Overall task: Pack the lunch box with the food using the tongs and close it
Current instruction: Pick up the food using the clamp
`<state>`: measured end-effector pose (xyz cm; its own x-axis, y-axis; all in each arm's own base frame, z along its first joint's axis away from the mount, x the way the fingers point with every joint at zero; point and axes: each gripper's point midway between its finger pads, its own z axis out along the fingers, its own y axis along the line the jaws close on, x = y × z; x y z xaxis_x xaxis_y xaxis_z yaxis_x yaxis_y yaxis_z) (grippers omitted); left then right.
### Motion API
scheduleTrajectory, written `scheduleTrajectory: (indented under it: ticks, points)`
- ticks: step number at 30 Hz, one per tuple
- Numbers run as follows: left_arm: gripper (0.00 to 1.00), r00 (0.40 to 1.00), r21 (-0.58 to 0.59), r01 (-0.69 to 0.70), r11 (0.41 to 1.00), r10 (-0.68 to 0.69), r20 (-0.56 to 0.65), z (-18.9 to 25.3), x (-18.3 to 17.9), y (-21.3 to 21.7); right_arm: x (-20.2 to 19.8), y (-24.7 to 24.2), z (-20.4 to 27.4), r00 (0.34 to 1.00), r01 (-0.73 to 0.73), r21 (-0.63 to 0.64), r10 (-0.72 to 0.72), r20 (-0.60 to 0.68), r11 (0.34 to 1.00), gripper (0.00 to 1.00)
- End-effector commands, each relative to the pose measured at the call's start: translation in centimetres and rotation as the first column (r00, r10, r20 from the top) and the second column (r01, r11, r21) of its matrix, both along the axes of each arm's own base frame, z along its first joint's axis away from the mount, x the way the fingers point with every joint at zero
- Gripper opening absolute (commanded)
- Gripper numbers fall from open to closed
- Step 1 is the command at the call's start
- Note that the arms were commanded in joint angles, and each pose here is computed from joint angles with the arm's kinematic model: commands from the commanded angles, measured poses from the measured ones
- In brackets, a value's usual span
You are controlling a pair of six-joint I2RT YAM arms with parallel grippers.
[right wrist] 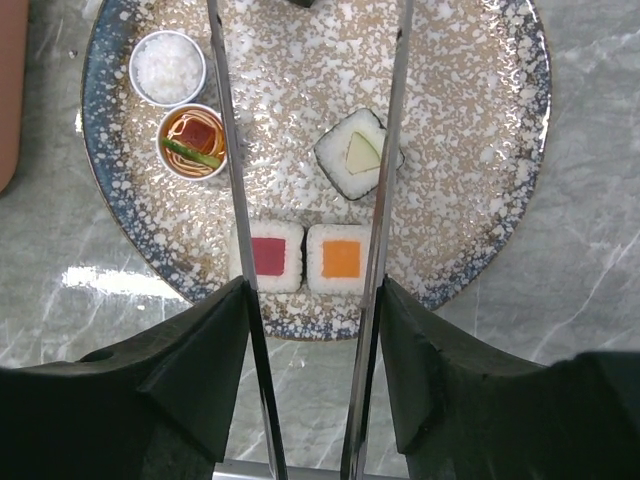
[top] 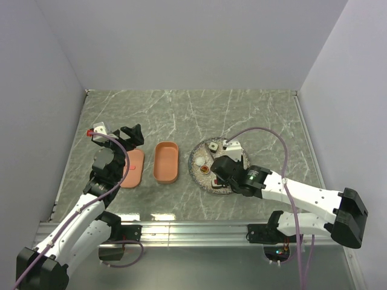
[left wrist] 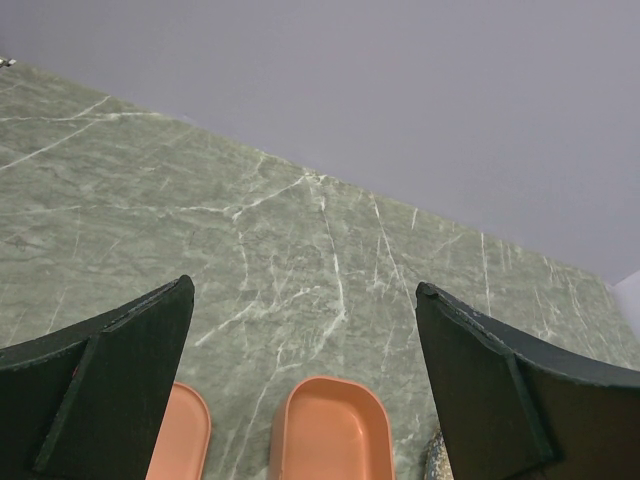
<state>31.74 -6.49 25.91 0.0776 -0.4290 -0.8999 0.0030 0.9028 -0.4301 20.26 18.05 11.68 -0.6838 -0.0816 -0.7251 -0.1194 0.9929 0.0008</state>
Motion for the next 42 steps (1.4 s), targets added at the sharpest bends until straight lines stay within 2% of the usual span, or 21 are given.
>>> scheduleTrajectory:
  ticks: [1,11,23,34,42]
  points:
    - [1.0,0.999,-0.024,0.0,1.0,0.0,0.036,1.0,-0.1,0.1,1.0,1.5,1.4,0.999,-0.005,0.047,0.002,0.049,0.999,0.6]
    - [0.99,0.999,-0.025,0.001,1.0,0.0,0.04,1.0,-0.3,0.1,1.4,2.3,0.3,1.0,-0.01,0.019,0.009,0.027,1.0,0.61]
    - [0.99,0.999,-0.025,0.004,1.0,-0.003,0.04,1.0,-0.2,0.1,1.9,2.3,-0.3,1.0,-0.003,0.005,0.003,0.025,1.0,0.47]
    - [0.99,0.999,-0.023,0.005,1.0,-0.004,0.037,0.9,-0.1,0.0,2.8,1.4,-0.4,0.998,0.048,-0.043,-0.046,0.039,0.998,0.4]
    - [0.99,0.999,-0.02,0.005,1.0,-0.004,0.036,0.9,0.0,0.0,2.6,1.3,1.8,0.997,0.029,0.014,-0.03,0.078,0.999,0.38]
